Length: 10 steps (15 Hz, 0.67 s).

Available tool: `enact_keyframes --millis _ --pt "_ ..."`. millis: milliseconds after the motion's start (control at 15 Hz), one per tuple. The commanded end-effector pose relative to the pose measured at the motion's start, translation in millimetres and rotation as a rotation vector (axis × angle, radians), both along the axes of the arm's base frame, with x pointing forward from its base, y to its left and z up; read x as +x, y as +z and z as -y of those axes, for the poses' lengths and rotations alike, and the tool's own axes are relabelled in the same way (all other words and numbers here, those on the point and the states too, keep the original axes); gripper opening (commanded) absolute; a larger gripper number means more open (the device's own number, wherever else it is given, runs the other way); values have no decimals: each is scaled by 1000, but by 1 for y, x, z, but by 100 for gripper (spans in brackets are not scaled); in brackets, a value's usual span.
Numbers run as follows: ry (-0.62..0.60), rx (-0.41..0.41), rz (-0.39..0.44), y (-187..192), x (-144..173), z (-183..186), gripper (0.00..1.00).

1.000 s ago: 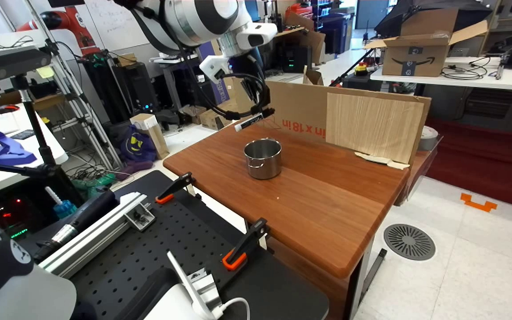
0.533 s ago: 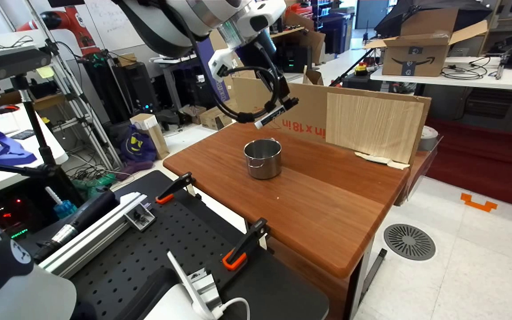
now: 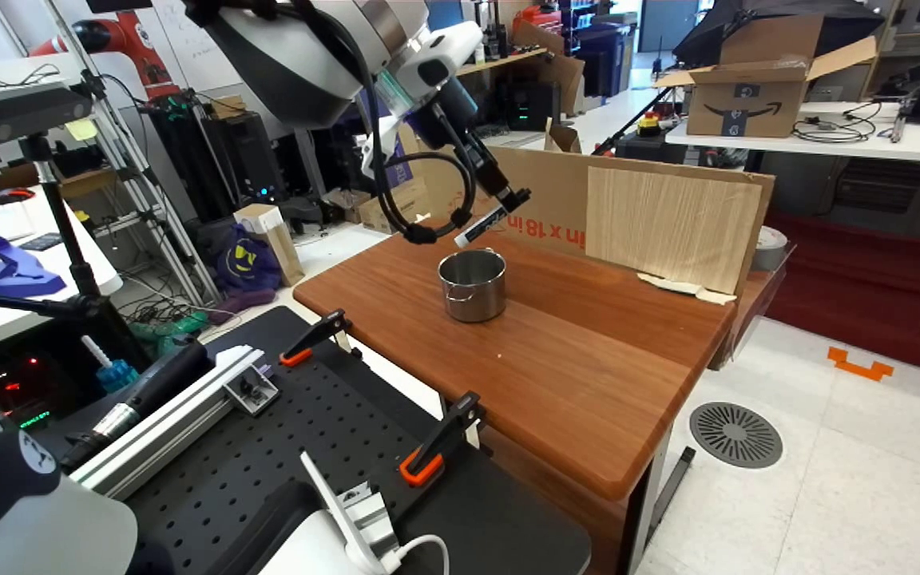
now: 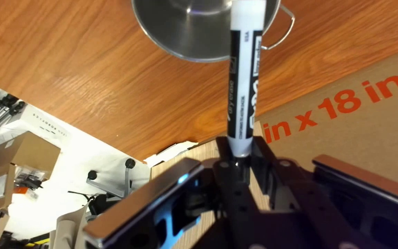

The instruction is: Put the marker in the pot

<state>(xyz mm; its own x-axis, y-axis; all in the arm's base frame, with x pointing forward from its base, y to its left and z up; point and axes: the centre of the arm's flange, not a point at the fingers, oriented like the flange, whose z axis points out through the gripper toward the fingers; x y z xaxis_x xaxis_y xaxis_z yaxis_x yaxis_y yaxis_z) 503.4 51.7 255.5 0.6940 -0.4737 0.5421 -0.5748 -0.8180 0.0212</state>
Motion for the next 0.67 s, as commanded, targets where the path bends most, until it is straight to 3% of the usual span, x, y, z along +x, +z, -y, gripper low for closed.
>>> enact_keyframes --millis 0,600 --pt "-20 -26 20 -17 -13 -7 5" --pt "-52 -47 -29 -51 -20 -3 5"
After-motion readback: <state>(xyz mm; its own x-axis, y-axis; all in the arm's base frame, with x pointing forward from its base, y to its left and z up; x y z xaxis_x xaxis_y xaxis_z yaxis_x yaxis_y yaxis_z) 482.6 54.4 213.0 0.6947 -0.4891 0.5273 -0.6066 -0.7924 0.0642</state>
